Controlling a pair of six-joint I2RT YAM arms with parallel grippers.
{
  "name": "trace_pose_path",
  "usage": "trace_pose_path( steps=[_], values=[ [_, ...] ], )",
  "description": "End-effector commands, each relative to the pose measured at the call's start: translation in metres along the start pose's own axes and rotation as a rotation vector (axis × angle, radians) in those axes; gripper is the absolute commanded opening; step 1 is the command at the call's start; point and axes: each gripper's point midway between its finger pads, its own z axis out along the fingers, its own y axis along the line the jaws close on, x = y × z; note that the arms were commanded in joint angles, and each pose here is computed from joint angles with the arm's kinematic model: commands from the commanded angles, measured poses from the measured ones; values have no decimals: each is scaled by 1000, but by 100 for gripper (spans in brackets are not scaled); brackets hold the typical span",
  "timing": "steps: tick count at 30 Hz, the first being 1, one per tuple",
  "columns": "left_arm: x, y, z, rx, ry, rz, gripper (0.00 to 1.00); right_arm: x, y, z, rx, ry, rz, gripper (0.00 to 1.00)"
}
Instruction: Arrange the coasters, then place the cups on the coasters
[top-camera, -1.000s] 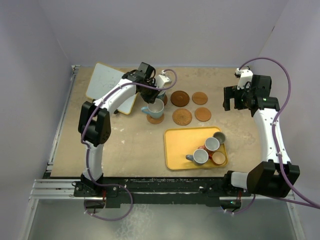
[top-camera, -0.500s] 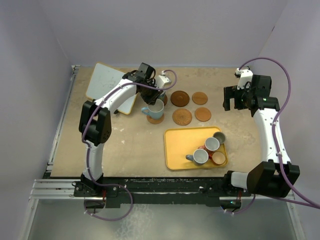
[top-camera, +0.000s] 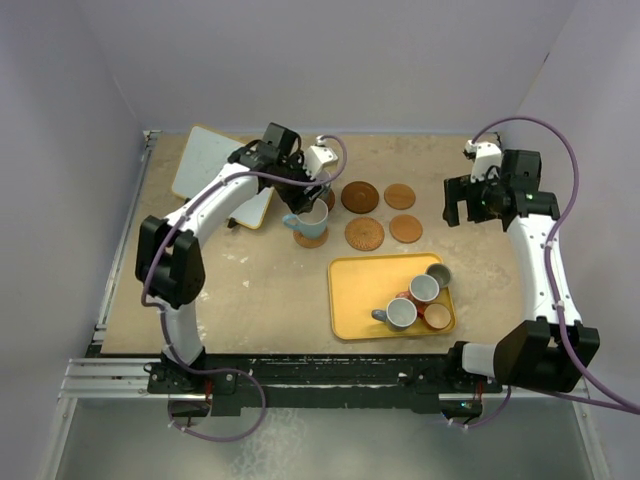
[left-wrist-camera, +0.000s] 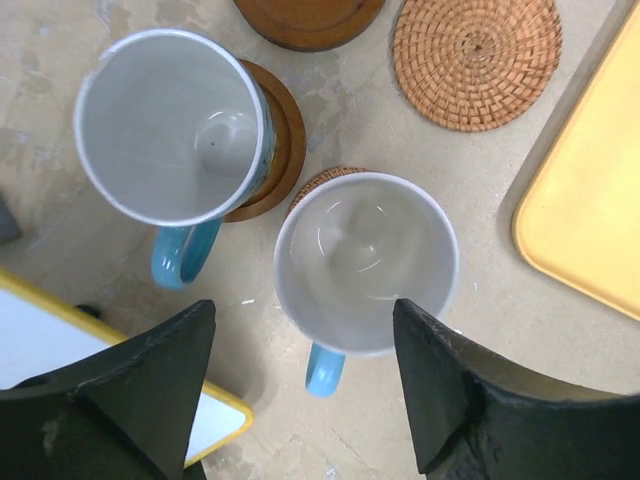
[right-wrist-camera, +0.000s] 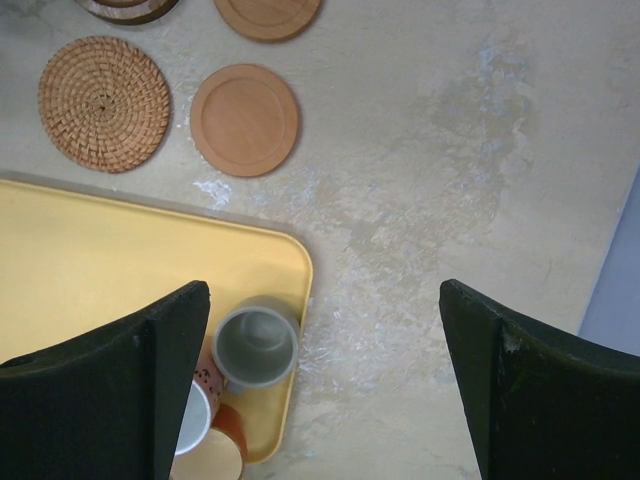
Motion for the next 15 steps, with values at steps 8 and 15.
trace_pose_path(
  steps=[8,15],
  values=[
    [-47,-7,-74,-90,-276,132,76,19,25,-24,-145,93,-136,93],
    [-49,-21,-92,-90,-351,156,77,75,57,-26,-276,217,-277,89]
  ],
)
